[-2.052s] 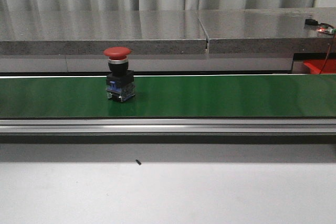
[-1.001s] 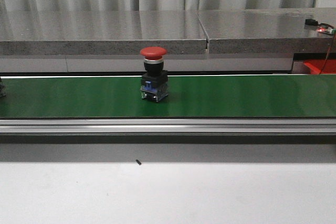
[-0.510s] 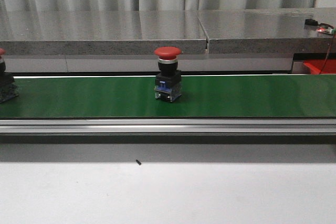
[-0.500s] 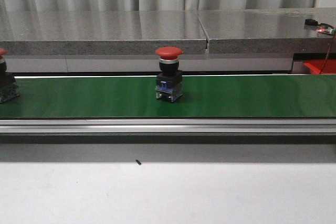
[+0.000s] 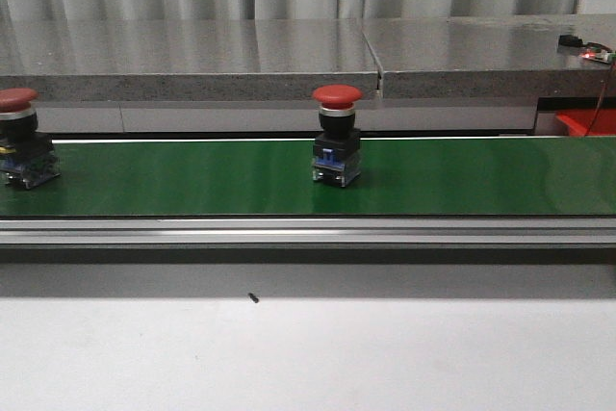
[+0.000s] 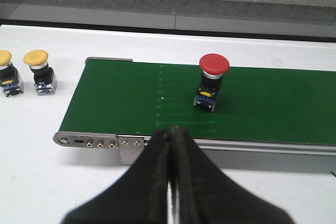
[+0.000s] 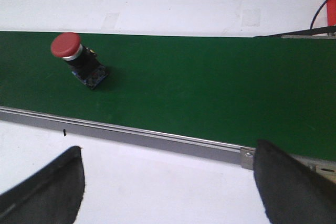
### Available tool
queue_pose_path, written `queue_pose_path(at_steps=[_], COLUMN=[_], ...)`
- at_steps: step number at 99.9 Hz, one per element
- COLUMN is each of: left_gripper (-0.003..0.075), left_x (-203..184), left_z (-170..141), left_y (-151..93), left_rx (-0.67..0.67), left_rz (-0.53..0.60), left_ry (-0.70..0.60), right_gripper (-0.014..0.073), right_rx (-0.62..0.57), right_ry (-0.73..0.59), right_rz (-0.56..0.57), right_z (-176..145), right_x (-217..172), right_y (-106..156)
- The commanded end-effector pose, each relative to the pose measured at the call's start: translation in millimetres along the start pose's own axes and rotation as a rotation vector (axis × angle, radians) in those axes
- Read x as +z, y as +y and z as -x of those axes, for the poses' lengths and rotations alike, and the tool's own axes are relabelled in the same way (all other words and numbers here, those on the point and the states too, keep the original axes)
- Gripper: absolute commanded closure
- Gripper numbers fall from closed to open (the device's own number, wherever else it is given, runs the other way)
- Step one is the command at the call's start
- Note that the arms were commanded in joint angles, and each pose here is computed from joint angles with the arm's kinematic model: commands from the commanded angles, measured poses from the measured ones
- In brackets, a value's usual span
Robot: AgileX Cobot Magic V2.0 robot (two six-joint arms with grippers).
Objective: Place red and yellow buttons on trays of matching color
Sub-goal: 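Lower the right gripper onto the first red button at the belt end and grasp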
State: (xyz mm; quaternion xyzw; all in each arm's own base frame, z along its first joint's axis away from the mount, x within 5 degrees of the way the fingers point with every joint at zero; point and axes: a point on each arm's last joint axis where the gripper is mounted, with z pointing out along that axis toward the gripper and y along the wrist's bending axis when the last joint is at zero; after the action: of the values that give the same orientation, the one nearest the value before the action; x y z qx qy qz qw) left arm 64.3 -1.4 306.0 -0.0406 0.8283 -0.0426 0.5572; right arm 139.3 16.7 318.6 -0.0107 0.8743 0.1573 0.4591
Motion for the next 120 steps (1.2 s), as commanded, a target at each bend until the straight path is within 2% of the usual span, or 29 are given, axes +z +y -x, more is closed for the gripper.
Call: queue_pose_path(at_steps=[1,19,40,69,98,120], left_gripper=[0.0741,0.0741,0.0741,0.0741,0.0741,0.0741], left_x=[-3.2,-3.2,-3.2,-3.2,-3.2,-3.2], left_z=[13.7,13.7,13.7,13.7,13.7,13.7], left_y=[-2.7,-2.7,-2.7,-2.7,-2.7,-2.7], left_rx=[-0.004,-0.004,-0.004,-0.004,-0.004,-0.004], left_rz=[-0.024,-0.024,-0.024,-0.024,-0.024,-0.024], left_ry=[-0.089,-0.089,-0.089,-0.089,-0.089,-0.089], right_gripper=[-0.0052,-0.0052,-0.0052,-0.0052,-0.0052,-0.0052], right_rx=[0.007,-0.020,-0.105,-0.204,-0.303,-0.305], right_ry=[-0.037,0.010,0.118,0.207,0.214,0.240], right_rz=[0.025,0.043,0.089,0.116,0.136,0.138], right_z=[27.9,58.4,76.3,72.3,70.3,73.4], right_x=[0.5,22.7,66.3,125.8,157.9,176.9], right_y=[3.2,-0.2,8.8,25.4,46.2,47.0])
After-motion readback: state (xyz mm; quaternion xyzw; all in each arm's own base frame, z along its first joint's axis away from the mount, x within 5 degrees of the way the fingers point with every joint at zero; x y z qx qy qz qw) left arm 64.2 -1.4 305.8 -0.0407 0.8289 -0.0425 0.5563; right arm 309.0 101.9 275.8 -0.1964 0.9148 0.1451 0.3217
